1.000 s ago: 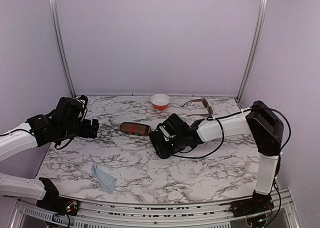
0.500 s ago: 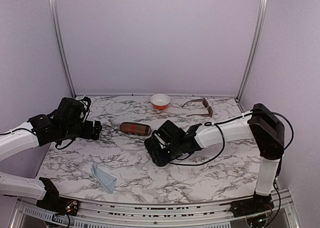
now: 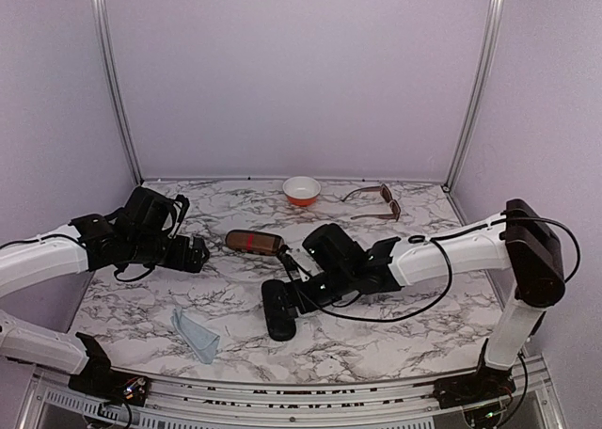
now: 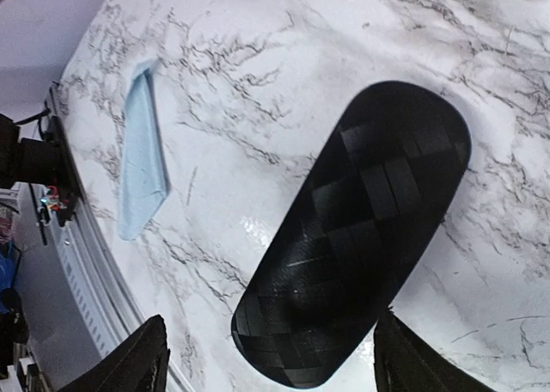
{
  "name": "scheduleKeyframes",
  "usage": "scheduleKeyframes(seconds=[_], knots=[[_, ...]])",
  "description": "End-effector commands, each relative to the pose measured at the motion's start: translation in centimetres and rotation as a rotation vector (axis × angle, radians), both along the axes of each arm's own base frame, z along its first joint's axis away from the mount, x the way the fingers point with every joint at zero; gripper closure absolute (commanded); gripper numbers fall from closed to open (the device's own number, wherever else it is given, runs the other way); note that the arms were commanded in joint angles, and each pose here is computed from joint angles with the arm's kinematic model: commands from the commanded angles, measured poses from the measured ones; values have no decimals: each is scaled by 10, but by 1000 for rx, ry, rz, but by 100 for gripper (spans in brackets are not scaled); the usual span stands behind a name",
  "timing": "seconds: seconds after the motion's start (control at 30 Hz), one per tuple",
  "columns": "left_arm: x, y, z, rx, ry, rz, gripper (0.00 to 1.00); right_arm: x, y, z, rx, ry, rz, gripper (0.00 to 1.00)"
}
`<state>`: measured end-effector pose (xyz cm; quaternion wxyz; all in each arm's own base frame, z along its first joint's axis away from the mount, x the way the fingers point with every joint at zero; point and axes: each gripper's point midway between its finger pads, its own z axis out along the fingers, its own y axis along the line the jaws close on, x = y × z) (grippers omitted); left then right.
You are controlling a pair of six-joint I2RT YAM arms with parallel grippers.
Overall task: Organize the sunglasses
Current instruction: Move the sunglasses case to the corner of the board, then pick up the sunglasses case from the corner of the board.
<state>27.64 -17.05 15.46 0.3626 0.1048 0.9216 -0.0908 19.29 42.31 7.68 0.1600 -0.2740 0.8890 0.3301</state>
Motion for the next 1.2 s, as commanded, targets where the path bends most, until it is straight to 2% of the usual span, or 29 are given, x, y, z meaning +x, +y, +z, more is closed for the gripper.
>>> scheduleKeyframes(seconds=[0.0, 0.13, 0.33, 0.53, 0.83, 1.0, 1.17], knots=[[0, -20, -8, -73, 55, -22, 2, 8, 4, 41, 188, 2, 60, 20], [-7, -42, -14, -83, 88, -70, 4, 24, -12, 41, 172, -27, 11, 20], [-12, -72, -25, -91, 145, -103, 8, 56, -41, 32, 20, -135, -159, 22], [-34, -118, -40, -106, 229, -120, 7, 79, -75, 28, -65, -226, -318, 23], [-60, -162, -74, -63, 324, -92, 1, 80, -101, 18, -121, -267, -371, 23], [-65, -182, -81, -30, 345, -104, 2, 74, -106, 8, -129, -250, -362, 23], [-66, -181, -94, 25, 353, -94, 6, 69, -111, -1, -131, -239, -360, 23]])
